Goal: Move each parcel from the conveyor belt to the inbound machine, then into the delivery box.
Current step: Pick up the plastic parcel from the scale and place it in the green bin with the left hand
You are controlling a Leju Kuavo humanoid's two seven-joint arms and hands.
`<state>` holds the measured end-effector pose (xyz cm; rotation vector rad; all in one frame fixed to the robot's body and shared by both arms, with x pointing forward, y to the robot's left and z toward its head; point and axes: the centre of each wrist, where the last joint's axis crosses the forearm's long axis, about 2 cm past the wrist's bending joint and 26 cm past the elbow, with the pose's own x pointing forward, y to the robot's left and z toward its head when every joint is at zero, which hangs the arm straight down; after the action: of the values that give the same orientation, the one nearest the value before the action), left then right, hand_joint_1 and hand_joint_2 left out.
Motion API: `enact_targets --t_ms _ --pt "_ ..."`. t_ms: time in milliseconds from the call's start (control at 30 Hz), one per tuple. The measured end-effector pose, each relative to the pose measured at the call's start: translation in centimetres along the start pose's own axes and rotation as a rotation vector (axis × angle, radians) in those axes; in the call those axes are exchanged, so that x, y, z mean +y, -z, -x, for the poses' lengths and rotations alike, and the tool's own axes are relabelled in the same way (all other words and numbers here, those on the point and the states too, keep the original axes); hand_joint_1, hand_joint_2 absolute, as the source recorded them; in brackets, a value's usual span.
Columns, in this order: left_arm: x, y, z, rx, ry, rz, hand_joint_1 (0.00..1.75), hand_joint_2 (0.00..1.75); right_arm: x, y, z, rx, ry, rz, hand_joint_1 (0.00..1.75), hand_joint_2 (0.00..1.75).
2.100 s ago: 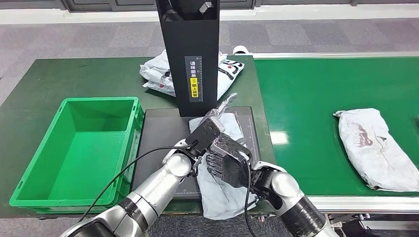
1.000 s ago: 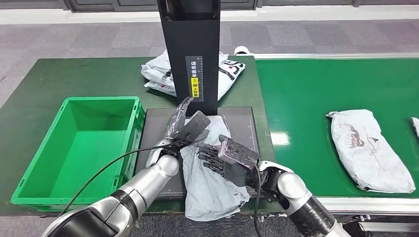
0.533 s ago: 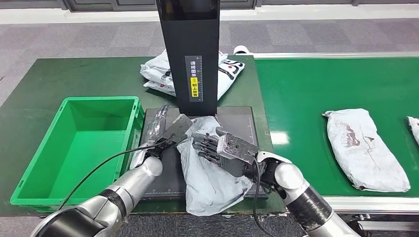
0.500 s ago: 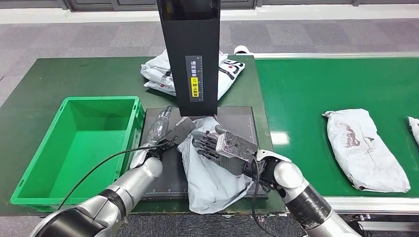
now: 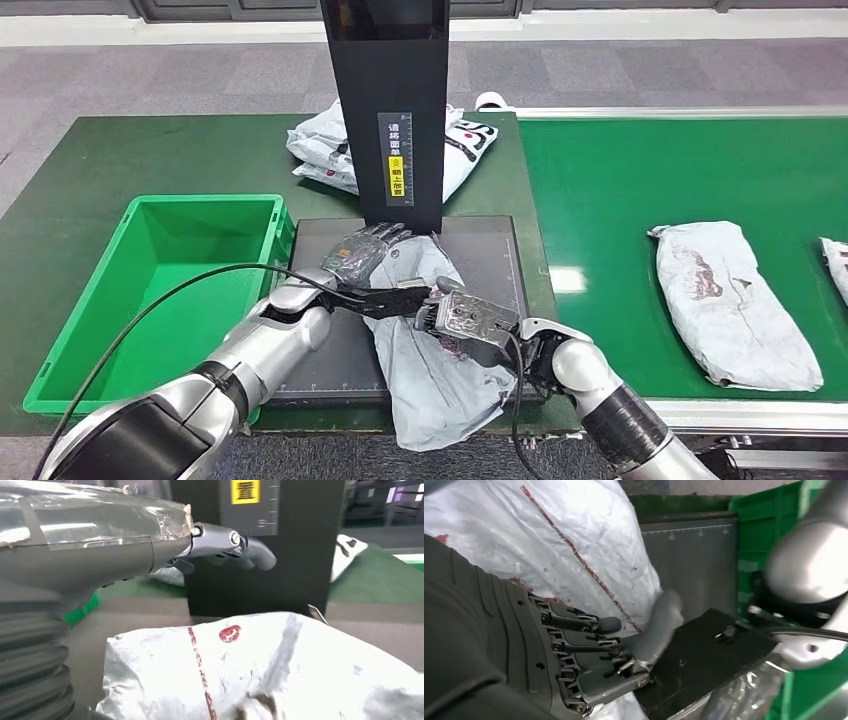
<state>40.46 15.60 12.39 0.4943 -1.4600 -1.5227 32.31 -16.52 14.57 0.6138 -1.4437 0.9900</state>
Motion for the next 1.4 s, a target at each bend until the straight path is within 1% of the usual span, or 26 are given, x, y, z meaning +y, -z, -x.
enact_targets --t_ms 33,67,133,167,200,267,333,500,633,733,767,867,900,967,1100,1133,1167,1233,1267,1300,1367,1400 --pt "0.0 0.0 0.0 -0.005 0.027 0.001 0.19 1.75 0.1 -0.1 0.3 0.002 -0.004 0.004 0.00 1.75" --pt "0.0 0.0 -0.1 -0.008 0.047 -0.001 0.31 1.75 0.1 -0.2 0.6 0.002 -0.006 0.007 0.00 1.75" --pt "0.1 0.0 -0.1 -0.011 0.071 -0.004 1.09 1.75 0.2 -0.3 0.9 0.000 -0.007 0.010 0.00 1.75" --pt "0.1 0.1 -0.1 -0.012 0.077 -0.004 1.47 1.75 0.2 -0.3 1.0 0.000 -0.006 0.011 0.00 1.31" --pt "0.1 0.1 -0.1 -0.012 0.082 -0.005 1.75 1.75 0.3 -0.4 1.1 0.003 -0.003 0.011 0.00 0.87" --pt "0.0 0.0 -0.2 -0.010 0.098 -0.022 1.75 1.75 0.2 -0.4 1.3 0.023 0.012 0.016 0.00 0.00" --pt "-0.3 -0.1 -0.2 -0.008 0.118 -0.051 1.75 1.75 -0.2 -0.4 1.5 0.051 0.037 0.030 0.00 0.00" --pt "-3.0 -1.1 -0.2 -0.002 0.128 -0.055 1.75 1.75 -2.9 0.2 0.4 0.074 0.019 0.088 0.00 0.00" --pt "-3.6 -1.5 -0.1 -0.013 0.148 -0.087 1.75 1.75 -4.0 0.4 -0.3 0.090 -0.008 0.103 0.00 0.00" --pt "-4.4 -1.9 0.1 -0.051 0.177 -0.094 1.68 1.75 -4.9 0.5 -1.0 0.094 -0.014 0.111 0.00 0.00" --pt "-4.6 -2.1 0.2 -0.063 0.194 -0.089 1.58 1.75 -5.3 0.6 -1.4 0.091 -0.015 0.114 0.00 0.00" --pt "-5.1 -2.5 0.6 -0.082 0.256 -0.064 1.60 1.75 -6.9 0.3 -2.5 0.067 -0.028 0.123 0.00 0.00" --pt "-5.2 -2.6 0.9 -0.081 0.271 -0.057 1.68 1.75 -7.5 0.0 -2.6 0.056 -0.033 0.127 0.00 0.00" --pt "-5.4 -3.0 1.4 -0.072 0.289 -0.052 1.66 1.75 -8.5 -0.9 -2.5 0.031 -0.041 0.138 0.00 0.00" --pt "-5.7 -3.6 2.4 -0.054 0.307 -0.055 0.00 1.75 -10.2 -3.0 -1.7 0.020 -0.049 0.149 0.00 0.00" --pt "-5.8 -3.7 2.6 -0.051 0.311 -0.057 0.00 1.75 -10.4 -3.4 -1.5 0.026 -0.050 0.153 0.00 0.00" --pt "-5.8 -3.8 2.7 -0.047 0.317 -0.059 0.08 1.75 -10.7 -3.7 -1.4 0.029 -0.052 0.157 0.00 0.00" --pt "-5.9 -3.9 2.9 -0.040 0.333 -0.064 0.95 1.75 -11.2 -4.0 -1.5 0.024 -0.056 0.166 0.00 0.00" --pt "-5.9 -4.0 3.0 -0.038 0.341 -0.064 0.98 1.75 -11.5 -4.2 -1.6 0.020 -0.057 0.171 0.00 0.00" --pt "-6.0 -4.2 3.1 -0.037 0.347 -0.063 0.93 1.75 -12.0 -4.3 -1.9 0.018 -0.059 0.176 0.00 0.00" --pt "-6.2 -4.4 3.3 -0.032 0.355 -0.065 0.10 1.75 -12.9 -4.8 -2.3 0.016 -0.065 0.190 0.00 0.00" --pt "-6.3 -4.5 3.4 -0.024 0.359 -0.071 0.13 1.75 -13.3 -5.0 -2.4 0.015 -0.068 0.199 0.00 0.00"
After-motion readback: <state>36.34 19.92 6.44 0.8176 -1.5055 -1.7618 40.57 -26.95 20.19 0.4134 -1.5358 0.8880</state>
